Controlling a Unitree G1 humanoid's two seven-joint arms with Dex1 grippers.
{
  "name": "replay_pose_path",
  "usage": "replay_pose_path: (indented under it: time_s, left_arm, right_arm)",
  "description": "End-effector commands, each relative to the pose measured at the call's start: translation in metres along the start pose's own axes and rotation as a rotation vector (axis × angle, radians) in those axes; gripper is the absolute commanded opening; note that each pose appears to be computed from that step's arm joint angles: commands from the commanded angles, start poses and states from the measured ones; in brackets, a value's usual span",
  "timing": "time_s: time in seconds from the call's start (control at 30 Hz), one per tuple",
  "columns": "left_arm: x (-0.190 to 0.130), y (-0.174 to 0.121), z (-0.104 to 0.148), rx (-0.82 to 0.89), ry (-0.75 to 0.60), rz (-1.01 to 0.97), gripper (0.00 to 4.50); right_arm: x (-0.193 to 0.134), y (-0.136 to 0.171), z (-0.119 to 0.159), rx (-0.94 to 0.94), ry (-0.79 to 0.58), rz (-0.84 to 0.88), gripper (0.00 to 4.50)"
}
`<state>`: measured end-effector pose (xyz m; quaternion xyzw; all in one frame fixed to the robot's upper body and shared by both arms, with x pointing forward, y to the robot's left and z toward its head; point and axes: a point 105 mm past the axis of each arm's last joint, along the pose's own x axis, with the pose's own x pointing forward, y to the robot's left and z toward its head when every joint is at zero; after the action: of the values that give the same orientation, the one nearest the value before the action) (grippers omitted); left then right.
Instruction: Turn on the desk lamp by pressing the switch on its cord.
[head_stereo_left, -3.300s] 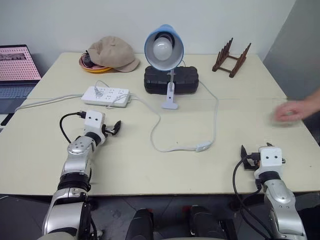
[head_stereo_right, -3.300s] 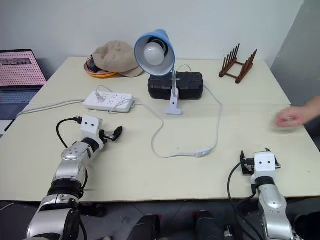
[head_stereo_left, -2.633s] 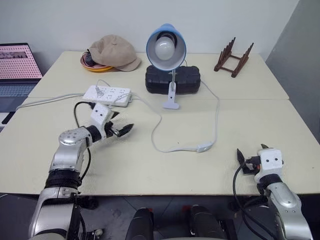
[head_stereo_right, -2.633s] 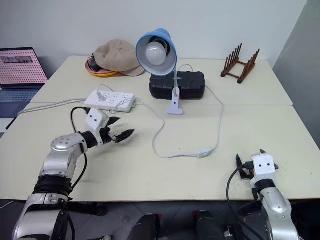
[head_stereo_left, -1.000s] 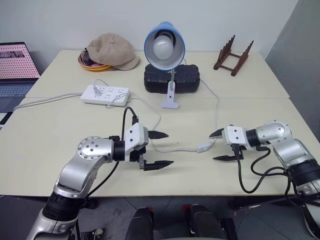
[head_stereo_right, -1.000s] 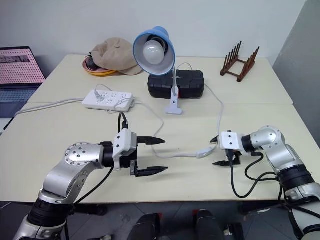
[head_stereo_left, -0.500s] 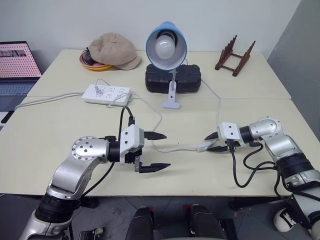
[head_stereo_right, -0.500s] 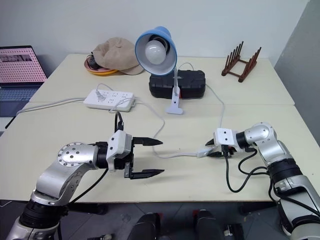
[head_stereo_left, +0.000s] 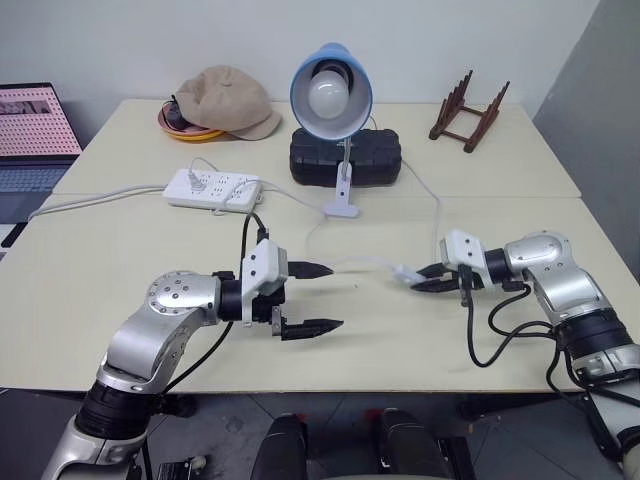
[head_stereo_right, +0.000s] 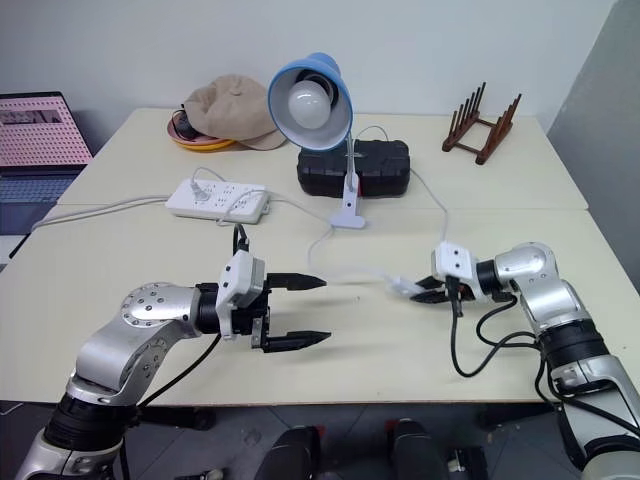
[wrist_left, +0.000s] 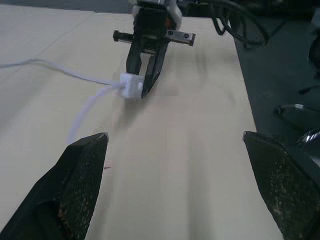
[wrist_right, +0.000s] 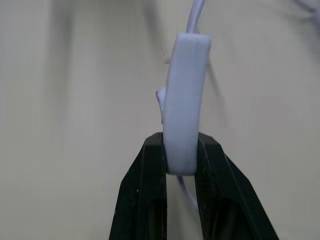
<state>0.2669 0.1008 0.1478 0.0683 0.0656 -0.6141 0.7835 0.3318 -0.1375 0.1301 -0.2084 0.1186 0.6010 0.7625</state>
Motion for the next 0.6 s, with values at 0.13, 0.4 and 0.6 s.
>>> replay_pose_path:
  time_s: [0.13, 0.4, 0.6]
  left_arm:
    - [0.006, -0.001, 0.014, -0.388, -0.145, -0.035, 4.5]
    - [0.036, 0.008, 0.023, -0.657, -0.199, -0.192, 4.5]
    - [0.045, 0.008, 0.03, -0.669, -0.181, -0.258, 4.5]
  right_arm:
    - [-0.005, 0.027, 0.046, 0.492, -0.305, 0.023, 0.4]
    - [-0.007, 0.06, 0.056, 0.657, -0.297, 0.21, 0.4]
    - [-0.005, 0.071, 0.06, 0.638, -0.266, 0.257, 0.4]
